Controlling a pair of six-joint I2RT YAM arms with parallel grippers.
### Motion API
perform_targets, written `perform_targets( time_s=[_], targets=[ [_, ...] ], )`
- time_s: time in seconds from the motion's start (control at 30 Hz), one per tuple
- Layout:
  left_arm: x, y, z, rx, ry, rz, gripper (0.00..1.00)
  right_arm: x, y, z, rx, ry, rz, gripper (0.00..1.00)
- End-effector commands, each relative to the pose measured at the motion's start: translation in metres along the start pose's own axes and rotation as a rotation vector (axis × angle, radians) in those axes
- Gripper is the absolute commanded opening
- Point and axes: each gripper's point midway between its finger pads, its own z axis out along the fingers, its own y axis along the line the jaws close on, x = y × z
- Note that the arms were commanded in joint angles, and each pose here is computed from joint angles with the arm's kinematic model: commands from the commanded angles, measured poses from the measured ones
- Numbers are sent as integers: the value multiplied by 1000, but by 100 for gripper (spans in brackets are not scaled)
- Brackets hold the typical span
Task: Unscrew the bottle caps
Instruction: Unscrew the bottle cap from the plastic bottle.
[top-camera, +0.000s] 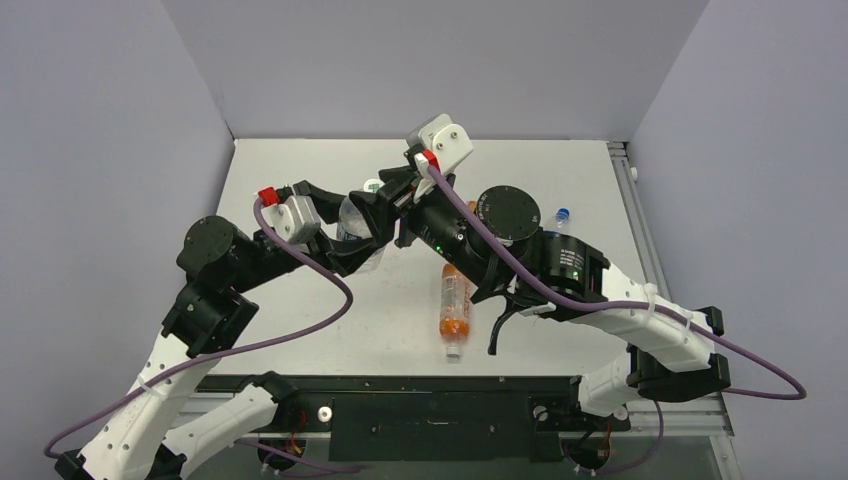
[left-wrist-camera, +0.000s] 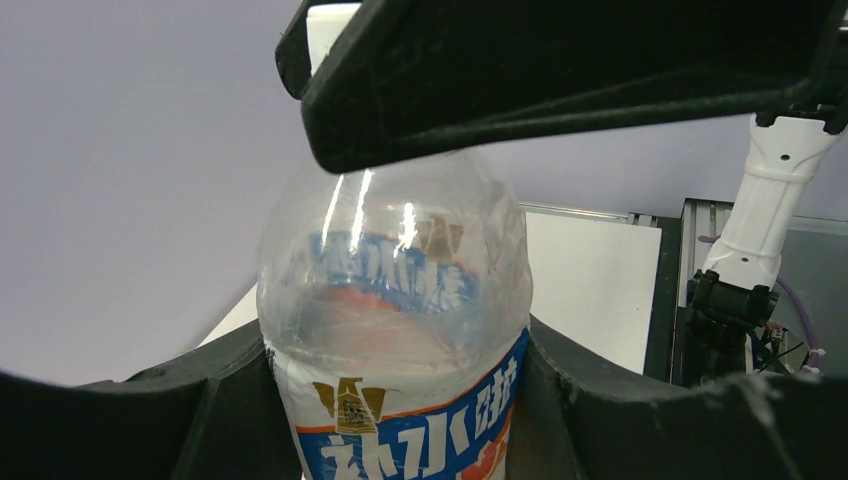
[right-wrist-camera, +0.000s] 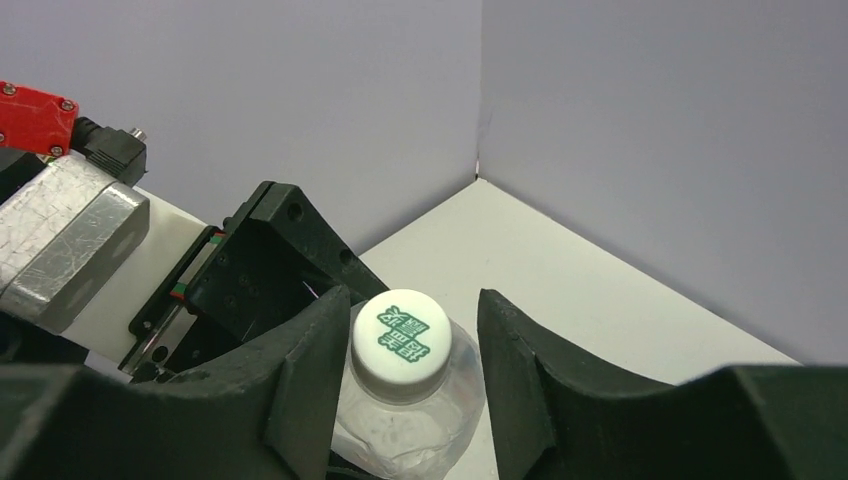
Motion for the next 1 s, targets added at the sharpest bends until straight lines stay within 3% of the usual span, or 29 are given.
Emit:
perform_targets(
  time_s=[0.0, 0.33, 0.43, 0.67, 0.97],
  targets=[
    [-9, 1, -2, -17, -29, 32, 0, -33, -8, -7, -8, -89, 67, 40],
    [-6, -6, -3, 17, -25, 4, 0, -27, -6, -1, -24, -82, 53, 0],
    [-9, -15, -3, 63, -36, -5, 0, -37, -5, -8, -79, -105, 32, 0],
    [-32, -43, -7, 206, -88, -86, 0, -64, 30, -55, -602, -184, 35, 0],
    [-43, -65, -9, 340, -86, -180, 0, -57, 71, -104, -1011, -151, -10, 0]
  ],
)
